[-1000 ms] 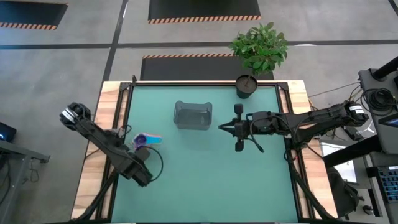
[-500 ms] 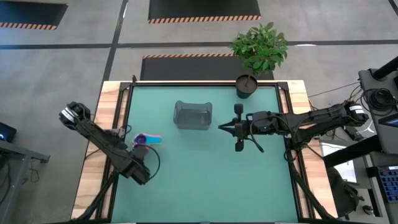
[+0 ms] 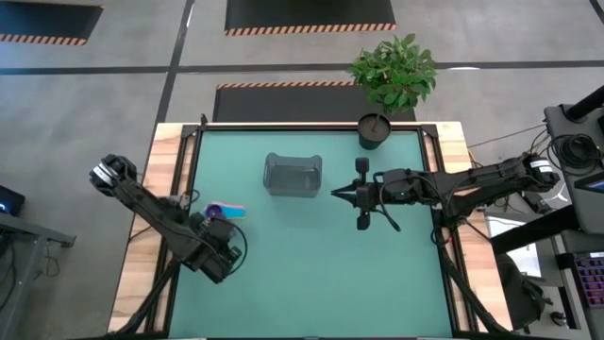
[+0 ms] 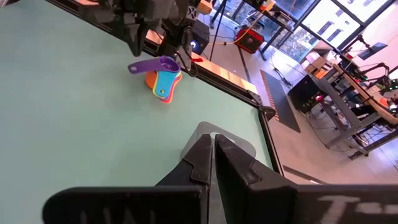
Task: Nest measuring cups in basket
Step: Stack the purple measuring cup into the blue measuring cup
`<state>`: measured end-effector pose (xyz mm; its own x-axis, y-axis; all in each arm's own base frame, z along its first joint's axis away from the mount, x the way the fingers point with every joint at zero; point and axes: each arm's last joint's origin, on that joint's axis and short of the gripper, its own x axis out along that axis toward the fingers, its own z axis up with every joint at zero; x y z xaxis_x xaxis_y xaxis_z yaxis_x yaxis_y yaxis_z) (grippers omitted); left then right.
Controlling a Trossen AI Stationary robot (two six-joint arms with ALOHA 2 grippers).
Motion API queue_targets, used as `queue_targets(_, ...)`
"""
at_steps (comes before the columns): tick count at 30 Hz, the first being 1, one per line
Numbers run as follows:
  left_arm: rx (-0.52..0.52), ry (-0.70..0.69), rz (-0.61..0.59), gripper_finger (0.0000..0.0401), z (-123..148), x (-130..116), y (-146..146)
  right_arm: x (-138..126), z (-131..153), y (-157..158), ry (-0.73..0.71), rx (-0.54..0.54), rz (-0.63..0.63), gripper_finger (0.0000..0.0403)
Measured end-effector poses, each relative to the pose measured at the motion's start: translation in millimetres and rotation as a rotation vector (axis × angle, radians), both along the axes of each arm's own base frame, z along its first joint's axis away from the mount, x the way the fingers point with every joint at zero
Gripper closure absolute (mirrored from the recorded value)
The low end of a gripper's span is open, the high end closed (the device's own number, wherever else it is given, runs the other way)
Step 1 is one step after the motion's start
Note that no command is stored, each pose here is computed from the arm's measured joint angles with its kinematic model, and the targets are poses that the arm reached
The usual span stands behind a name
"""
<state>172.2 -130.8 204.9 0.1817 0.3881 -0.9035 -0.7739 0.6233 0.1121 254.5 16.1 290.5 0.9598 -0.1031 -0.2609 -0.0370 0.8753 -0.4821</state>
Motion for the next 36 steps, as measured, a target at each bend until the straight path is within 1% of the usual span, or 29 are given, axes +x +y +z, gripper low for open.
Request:
queue_targets(2, 0.014, 0.019, -0.027, 0.0401, 6.1, 0.1, -0.4, 0.0, 0.0, 0.0, 0.0, 0.0, 0.0, 0.0394)
queue_targets(5, 0.009, 0.029, -0.137, 0.0401, 10.0, 2.7, -5.2, 0.0, 0.0, 0.0, 0.0, 0.0, 0.0, 0.0394)
queue_targets(8, 0.004, 0.039, -0.23, 0.0401, 6.1, 6.2, -8.3, 0.0, -0.1, 0.0, 0.001, 0.0, 0.0, 0.0394)
queue_targets(11, -0.005, 0.084, -0.261, 0.0401, -4.2, 6.2, -8.4, 0.0, -0.1, 0.0, 0.001, 0.0, 0.0, 0.0394)
queue_targets(16, 0.023, 0.16, -0.256, 0.0401, -21.4, 5.9, -8.3, 0.0, -0.1, 0.1, 0.001, 0.0, 0.0, 0.0394)
queue_targets(22, 0.111, 0.162, -0.219, 0.0401, -29.0, 14.8, -0.5, 0.0, -0.1, 0.0, 0.001, -0.002, 0.0, 0.0394)
queue_targets(27, 0.196, 0.117, -0.135, 0.0401, -29.6, 26.1, 15.9, 0.0, 0.0, 0.1, 0.001, -0.002, 0.001, 0.0394)
queue_targets(32, 0.201, 0.127, -0.062, 0.0401, -26.1, 31.1, 32.1, 0.0, 0.0, 0.0, 0.0, 0.0, 0.0, 0.0394)
queue_targets(36, 0.203, 0.135, -0.043, 0.0401, -25.6, 32.4, 36.7, -0.1, -0.5, 0.0, 0.005, -0.001, 0.0, 0.0394)
